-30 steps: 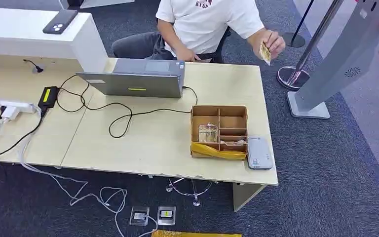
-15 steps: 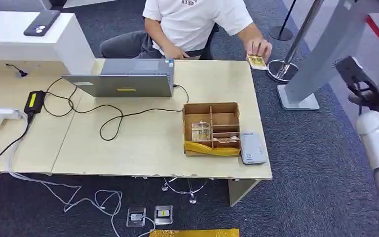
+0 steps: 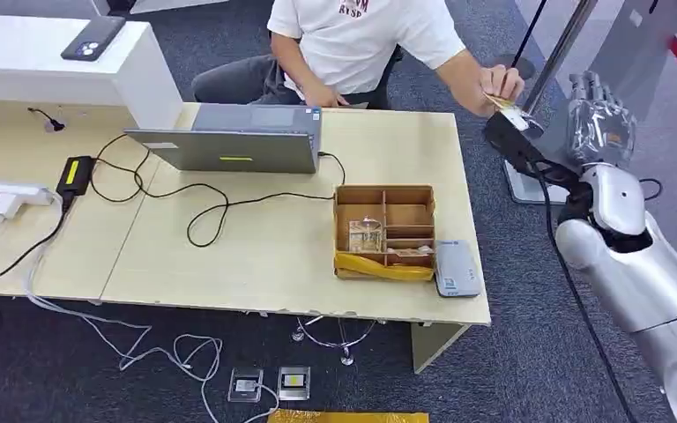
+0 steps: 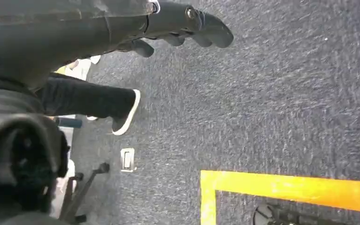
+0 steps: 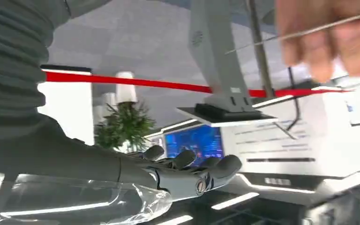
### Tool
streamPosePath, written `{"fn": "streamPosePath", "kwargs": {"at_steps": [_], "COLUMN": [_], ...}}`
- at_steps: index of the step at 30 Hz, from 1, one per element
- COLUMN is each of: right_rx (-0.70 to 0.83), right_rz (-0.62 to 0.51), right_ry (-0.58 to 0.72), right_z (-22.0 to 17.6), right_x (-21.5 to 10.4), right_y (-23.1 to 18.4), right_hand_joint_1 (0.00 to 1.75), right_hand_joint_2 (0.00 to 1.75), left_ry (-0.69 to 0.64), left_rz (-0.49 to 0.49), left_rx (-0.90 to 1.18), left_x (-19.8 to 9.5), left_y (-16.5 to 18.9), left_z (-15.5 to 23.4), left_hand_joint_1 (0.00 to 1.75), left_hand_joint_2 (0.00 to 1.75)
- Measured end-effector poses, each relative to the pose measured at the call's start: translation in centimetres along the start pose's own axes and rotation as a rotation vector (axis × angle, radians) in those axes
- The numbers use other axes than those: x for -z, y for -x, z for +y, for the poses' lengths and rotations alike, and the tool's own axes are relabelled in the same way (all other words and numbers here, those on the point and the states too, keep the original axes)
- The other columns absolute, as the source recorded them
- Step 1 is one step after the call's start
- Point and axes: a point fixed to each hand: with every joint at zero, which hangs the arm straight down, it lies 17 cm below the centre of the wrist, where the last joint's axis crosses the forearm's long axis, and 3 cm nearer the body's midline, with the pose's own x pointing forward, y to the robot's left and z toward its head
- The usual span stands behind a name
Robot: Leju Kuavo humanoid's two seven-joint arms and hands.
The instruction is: Pass the card to the sensor for recognition and then transmit it.
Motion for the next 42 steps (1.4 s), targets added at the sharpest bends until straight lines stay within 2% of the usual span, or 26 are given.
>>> {"fn": "streamPosePath", "kwargs": {"at_steps": [18, 19, 20, 21, 22, 42], "right_rx": [-0.024, -0.025, -0.026, -0.029, -0.033, -0.082], "right_rz": [-0.192, -0.198, -0.203, -0.21, -0.214, -0.278], "right_ry": [0.019, 0.018, 0.018, 0.016, 0.013, -0.024], "right_z": [0.8, 0.9, 0.9, 1.1, 1.2, 2.7], "right_x": [-2.0, -2.1, -2.1, -2.2, -2.3, -3.1], "right_y": [-7.2, -7.4, -7.7, -8.0, -8.1, -10.5], "right_hand_joint_1": [0.0, 0.35, 1.54, 1.57, 1.75, 1.75], "right_hand_joint_2": [1.75, 1.75, 1.75, 1.75, 1.75, 1.75], "left_ry": [0.0, 0.0, 0.0, 0.001, 0.001, 0.004], "left_rz": [0.009, 0.009, 0.009, 0.009, 0.009, 0.013], "left_rx": [0.0, 0.0, 0.0, 0.0, 0.0, -0.001], "left_x": [0.0, 0.0, 0.0, 0.0, 0.0, 0.0], "left_y": [0.2, 0.2, 0.2, 0.2, 0.2, 0.2], "left_z": [0.0, 0.0, 0.0, 0.0, 0.0, -0.1], "left_hand_joint_1": [0.0, 0.0, 0.0, 0.0, 0.0, 0.0], "left_hand_joint_2": [0.0, 0.0, 0.0, 0.0, 0.0, 0.0]}}
